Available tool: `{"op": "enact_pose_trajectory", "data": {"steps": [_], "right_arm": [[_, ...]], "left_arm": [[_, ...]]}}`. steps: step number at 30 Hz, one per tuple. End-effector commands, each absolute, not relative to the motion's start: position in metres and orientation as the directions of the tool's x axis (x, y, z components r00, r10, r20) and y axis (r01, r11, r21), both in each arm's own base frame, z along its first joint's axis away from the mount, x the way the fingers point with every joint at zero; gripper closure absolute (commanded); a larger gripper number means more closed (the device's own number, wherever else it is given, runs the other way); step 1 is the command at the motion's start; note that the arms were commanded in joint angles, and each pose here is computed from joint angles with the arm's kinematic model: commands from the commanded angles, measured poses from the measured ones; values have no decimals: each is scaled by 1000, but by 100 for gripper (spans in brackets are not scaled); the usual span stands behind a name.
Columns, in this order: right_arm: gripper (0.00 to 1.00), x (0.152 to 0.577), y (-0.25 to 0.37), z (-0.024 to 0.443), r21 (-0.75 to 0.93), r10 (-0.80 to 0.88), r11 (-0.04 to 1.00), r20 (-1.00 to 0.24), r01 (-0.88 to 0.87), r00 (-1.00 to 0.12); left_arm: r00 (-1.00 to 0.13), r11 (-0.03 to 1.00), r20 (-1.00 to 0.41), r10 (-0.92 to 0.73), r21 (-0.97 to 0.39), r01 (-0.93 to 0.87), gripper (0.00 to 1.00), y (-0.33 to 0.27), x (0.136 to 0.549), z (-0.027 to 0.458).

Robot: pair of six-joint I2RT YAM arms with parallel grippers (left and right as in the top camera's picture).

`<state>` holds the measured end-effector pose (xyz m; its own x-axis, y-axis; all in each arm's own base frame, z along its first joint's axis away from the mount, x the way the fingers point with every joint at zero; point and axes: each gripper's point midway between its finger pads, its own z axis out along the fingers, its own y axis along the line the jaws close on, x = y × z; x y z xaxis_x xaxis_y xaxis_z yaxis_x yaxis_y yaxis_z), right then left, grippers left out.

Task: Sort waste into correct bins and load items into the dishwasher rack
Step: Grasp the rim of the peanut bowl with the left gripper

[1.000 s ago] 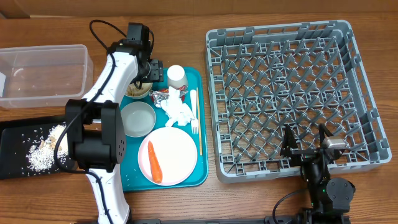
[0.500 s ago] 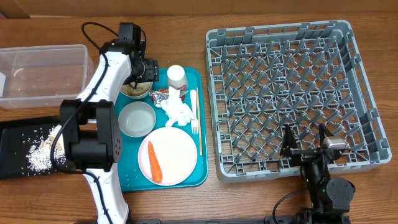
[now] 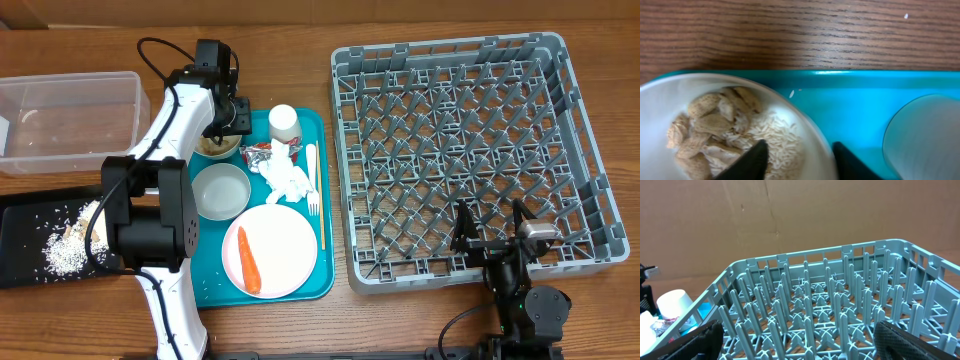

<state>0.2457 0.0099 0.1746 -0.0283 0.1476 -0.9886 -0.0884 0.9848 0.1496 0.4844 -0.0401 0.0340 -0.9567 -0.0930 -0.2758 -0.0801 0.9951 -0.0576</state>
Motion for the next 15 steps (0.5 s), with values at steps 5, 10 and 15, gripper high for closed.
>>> {"op": "enact_pose_trajectory", "data": {"steps": [5,10,15], "right_arm": [[0,246,8,173,145,144,986,-989,-78,-21],[0,246,8,173,145,144,986,-989,-78,-21],[0,246,8,173,145,144,986,-989,-78,-21]], "left_arm": [[-962,997,-261,-74,-34,-67,82,-40,482,26],[-964,997,-257,-74,-34,-68,96,-40,481,26],[-968,997,-242,-73,-29,-69,96,-39,479,34]]}}
